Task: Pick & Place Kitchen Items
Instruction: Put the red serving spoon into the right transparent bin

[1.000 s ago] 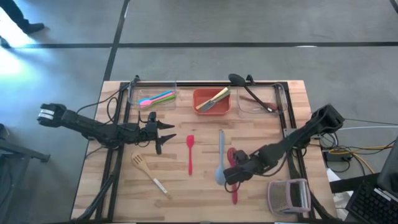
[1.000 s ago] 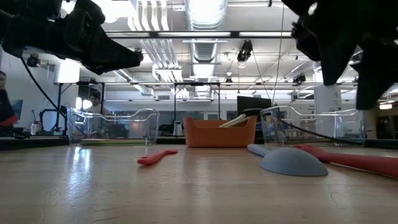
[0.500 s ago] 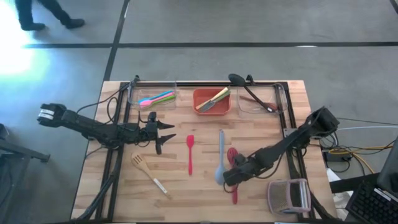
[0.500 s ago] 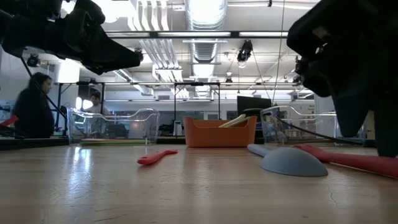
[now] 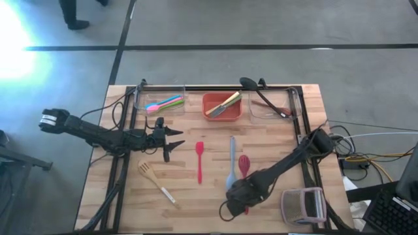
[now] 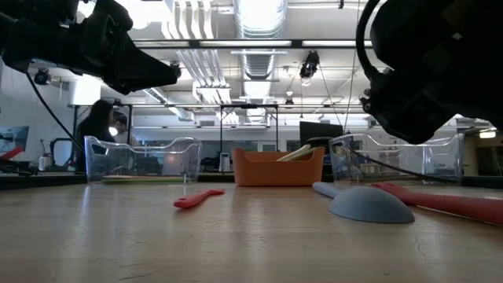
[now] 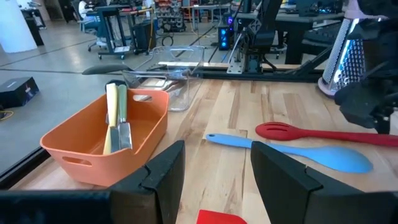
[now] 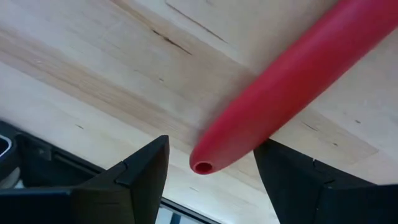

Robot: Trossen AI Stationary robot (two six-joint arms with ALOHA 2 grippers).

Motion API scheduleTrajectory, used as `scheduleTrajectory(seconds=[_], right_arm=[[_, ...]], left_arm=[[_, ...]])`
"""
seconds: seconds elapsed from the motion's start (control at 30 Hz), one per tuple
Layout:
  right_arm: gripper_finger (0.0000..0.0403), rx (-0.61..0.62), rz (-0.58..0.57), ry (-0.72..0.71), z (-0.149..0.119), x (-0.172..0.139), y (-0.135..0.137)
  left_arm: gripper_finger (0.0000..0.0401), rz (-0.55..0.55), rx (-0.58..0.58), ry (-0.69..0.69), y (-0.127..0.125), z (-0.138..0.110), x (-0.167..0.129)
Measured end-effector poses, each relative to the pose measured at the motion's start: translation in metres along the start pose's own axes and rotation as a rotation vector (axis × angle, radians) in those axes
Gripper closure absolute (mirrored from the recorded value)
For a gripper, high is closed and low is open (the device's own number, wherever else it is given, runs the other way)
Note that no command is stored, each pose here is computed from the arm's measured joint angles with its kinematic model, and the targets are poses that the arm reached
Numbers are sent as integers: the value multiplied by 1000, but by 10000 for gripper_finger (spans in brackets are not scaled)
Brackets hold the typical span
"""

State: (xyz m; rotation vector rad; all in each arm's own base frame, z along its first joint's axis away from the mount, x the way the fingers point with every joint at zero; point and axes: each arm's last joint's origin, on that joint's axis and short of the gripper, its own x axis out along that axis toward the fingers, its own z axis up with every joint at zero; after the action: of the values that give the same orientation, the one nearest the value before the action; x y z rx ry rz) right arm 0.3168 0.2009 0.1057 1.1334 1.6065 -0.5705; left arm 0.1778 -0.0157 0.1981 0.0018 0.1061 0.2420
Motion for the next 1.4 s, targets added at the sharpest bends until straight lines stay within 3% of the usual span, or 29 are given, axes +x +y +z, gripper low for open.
scheduleTrajectory(seconds=[0.6,0.8,1.13,1.27,1.4], right_arm=[[199,35,-54,-177,6,-4,2],[210,43,-145,-283,11,-12,-7],[219,17,-201,-289,12,-14,-12],[244,-27,-224,-262,12,-14,-14],[302,-65,-239,-238,13,-15,-15]], left_arm=[[215,0,1,4,0,0,0],[215,0,0,4,0,0,0],[215,0,1,4,0,0,0],[215,0,1,4,0,0,0],[215,0,1,4,0,0,0]])
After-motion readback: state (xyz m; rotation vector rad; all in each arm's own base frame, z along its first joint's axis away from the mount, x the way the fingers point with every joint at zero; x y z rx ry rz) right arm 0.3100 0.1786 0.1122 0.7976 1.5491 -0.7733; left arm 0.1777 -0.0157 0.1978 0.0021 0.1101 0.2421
